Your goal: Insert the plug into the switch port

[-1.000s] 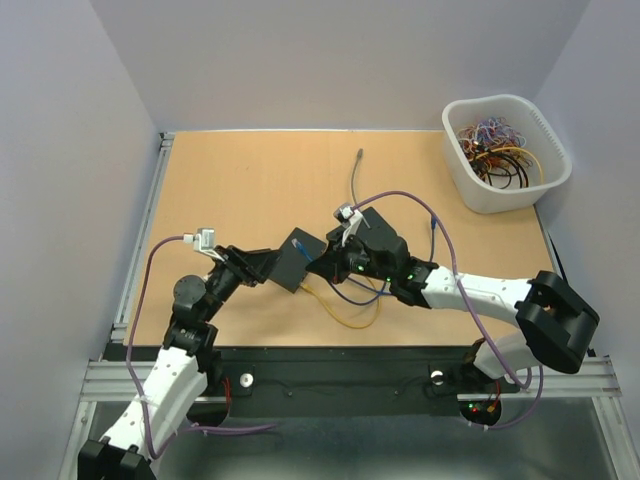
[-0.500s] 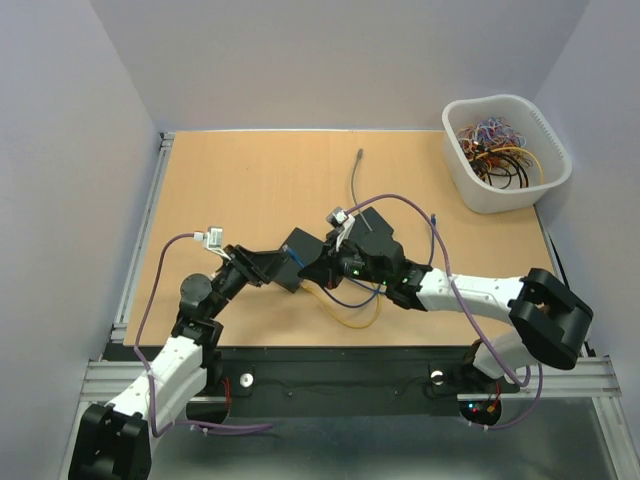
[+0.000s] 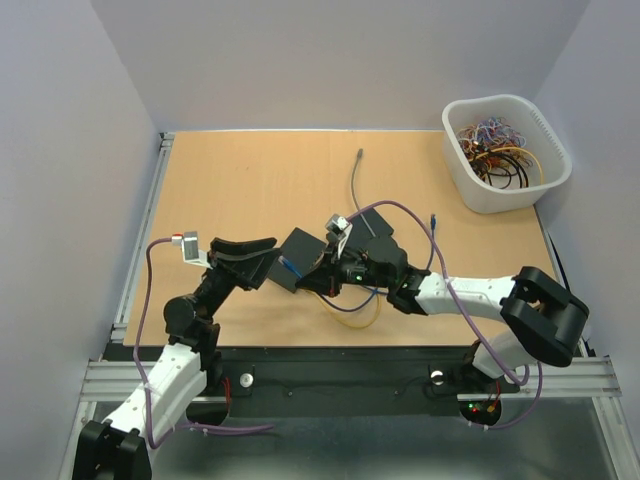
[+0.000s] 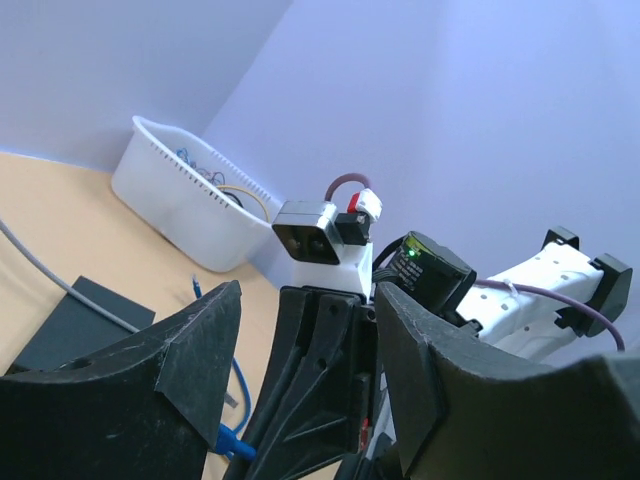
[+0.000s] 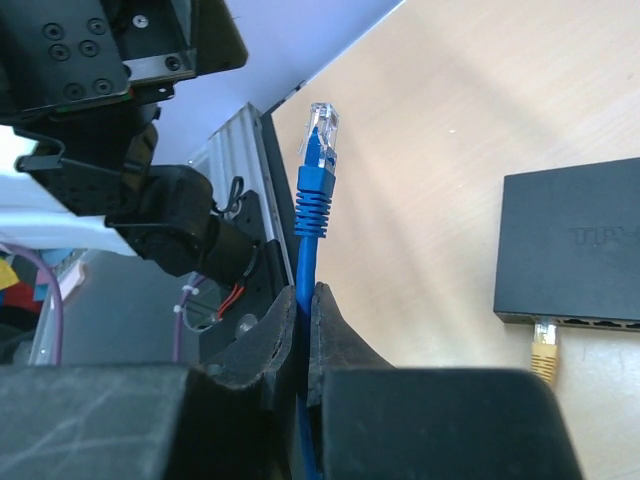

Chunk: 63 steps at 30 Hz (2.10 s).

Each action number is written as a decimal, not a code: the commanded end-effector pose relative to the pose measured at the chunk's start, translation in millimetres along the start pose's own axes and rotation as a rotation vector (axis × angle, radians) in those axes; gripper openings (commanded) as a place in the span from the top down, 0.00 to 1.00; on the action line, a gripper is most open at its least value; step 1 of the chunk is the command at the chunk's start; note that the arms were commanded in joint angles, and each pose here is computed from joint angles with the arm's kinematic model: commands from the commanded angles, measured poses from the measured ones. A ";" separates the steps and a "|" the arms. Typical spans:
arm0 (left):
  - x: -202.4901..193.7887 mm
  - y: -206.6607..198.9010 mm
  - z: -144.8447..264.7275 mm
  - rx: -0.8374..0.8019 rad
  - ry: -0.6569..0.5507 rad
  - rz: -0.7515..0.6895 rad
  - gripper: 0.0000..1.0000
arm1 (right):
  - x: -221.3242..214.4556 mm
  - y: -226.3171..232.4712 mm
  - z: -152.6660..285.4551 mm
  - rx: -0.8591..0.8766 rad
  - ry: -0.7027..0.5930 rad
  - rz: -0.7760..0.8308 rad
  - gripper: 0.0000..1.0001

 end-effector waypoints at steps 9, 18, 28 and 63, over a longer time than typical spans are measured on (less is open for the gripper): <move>-20.7 19.3 23.1 0.022 0.042 0.019 0.35 | 31.0 32.0 11.6 0.196 -0.137 0.058 0.99; -24.0 15.4 22.4 -0.012 0.097 0.008 0.35 | 34.6 34.0 8.9 0.218 -0.155 0.053 1.00; -28.4 17.7 22.9 -0.011 0.134 0.008 0.39 | 39.1 32.8 3.2 0.221 -0.176 0.049 1.00; -13.6 37.0 5.2 0.497 0.061 0.252 1.00 | 63.2 3.7 6.5 -0.328 -0.014 0.225 0.39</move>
Point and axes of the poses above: each gripper's point midway between its finger pads, its own z axis back along the fingers, its own y axis along the line the jaws close on, x = y × z, the point moved 8 cm from there along z, back along the fingers, and after that the axes turned 14 degrees about z, right-handed, at the moved point
